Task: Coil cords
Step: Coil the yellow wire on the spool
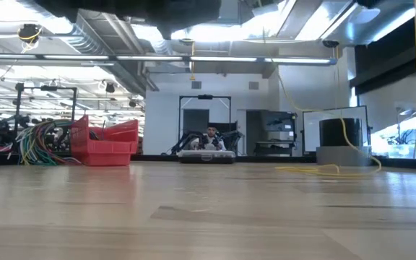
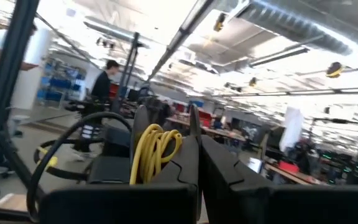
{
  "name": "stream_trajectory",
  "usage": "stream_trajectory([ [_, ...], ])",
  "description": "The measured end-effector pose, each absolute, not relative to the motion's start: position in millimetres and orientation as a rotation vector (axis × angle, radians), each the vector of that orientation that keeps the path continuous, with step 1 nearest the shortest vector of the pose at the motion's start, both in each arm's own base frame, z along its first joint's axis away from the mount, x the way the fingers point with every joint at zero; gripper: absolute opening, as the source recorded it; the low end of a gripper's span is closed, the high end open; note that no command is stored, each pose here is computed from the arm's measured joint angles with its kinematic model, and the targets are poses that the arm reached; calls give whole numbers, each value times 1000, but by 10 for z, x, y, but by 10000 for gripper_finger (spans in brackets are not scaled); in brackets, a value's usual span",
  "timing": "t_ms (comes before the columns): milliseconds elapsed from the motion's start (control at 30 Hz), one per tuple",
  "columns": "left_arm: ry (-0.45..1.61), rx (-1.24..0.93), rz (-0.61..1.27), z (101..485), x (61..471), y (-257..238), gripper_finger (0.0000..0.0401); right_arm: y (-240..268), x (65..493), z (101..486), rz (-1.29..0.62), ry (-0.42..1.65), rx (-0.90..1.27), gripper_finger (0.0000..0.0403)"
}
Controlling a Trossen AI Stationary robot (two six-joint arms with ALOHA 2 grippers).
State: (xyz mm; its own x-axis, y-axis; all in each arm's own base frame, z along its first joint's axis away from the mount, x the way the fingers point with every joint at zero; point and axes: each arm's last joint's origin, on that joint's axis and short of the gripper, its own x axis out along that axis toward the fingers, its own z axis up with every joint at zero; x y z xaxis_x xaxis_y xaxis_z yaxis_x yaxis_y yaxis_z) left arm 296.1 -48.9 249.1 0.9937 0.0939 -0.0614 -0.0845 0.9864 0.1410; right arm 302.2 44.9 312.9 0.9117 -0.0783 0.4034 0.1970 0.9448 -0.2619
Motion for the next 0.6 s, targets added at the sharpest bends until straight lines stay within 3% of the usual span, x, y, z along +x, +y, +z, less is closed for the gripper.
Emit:
stream_trajectory([
  [233, 44, 151, 89, 2328, 3136, -524, 131, 509, 3290, 3045, -91, -378, -297, 5],
  [600, -25, 142, 105, 2171, 3295, -519, 131, 516, 3312, 3013, -80, -358, -273, 5],
])
